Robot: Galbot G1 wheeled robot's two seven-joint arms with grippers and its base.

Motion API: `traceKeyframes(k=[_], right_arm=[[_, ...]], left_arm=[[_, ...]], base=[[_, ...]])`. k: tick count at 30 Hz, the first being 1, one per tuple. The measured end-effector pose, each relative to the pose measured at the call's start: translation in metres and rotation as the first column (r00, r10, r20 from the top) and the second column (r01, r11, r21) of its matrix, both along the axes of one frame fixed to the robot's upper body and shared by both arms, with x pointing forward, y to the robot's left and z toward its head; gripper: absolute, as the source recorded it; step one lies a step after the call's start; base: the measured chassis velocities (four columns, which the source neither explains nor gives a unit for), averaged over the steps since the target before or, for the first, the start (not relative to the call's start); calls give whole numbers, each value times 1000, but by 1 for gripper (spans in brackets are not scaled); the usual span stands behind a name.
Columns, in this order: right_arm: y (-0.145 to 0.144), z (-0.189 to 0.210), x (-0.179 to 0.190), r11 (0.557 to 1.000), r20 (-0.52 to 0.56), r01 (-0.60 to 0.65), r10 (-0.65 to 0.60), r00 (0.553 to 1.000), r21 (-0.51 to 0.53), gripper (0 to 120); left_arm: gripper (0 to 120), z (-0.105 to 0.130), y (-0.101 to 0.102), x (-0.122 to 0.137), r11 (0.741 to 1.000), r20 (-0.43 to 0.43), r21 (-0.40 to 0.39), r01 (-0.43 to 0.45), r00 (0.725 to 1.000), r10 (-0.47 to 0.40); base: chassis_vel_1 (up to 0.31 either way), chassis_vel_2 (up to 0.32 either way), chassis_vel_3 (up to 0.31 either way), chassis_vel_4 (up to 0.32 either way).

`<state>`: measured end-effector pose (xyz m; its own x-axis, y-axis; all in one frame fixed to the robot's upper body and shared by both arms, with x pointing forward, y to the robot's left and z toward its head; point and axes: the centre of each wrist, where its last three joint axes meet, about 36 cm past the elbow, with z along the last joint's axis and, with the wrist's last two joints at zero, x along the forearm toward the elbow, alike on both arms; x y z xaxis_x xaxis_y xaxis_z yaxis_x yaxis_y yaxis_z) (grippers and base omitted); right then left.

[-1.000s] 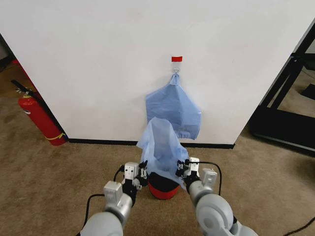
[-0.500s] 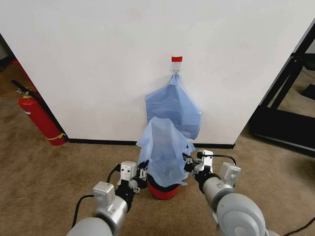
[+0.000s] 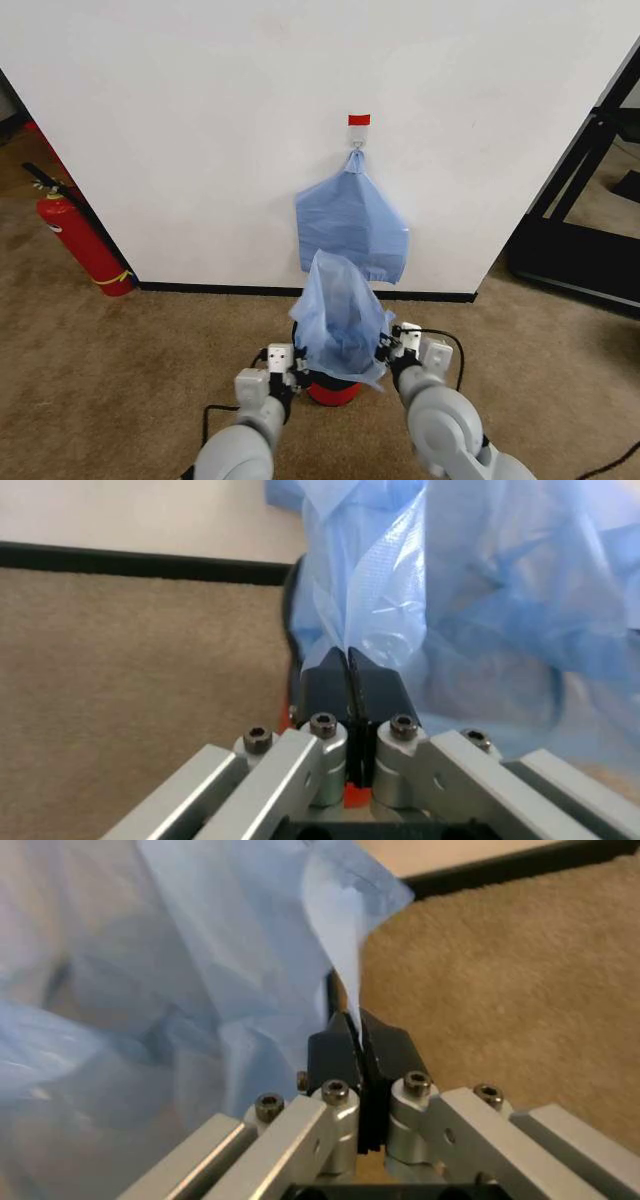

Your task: Pick up the garbage bag from the wall and place it over the trash bin.

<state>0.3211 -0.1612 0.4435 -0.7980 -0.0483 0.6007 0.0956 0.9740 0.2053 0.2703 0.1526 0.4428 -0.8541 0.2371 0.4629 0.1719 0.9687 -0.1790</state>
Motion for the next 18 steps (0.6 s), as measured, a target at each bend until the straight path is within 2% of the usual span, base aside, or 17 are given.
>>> traceKeyframes(k=[6,13,18], right_arm=[[1,-7,-8,998,-36,3,-5,999,-68,0],[2,-17,-10,992,-79,11,-21,997,-126,0],[5,-28,-7,987,-87,14,-28,996,-160,0]], left_arm=[[0,-10,-7,-17,1000,-29,5,0,1000,0],[0,-30,-26,-39,1000,-76,3,-5,997,5],[0,-41,-25,-45,1000,-86,28,-1,996,3]], base=[[0,0,0,0],[0,0,0,0],[0,0,0,0]])
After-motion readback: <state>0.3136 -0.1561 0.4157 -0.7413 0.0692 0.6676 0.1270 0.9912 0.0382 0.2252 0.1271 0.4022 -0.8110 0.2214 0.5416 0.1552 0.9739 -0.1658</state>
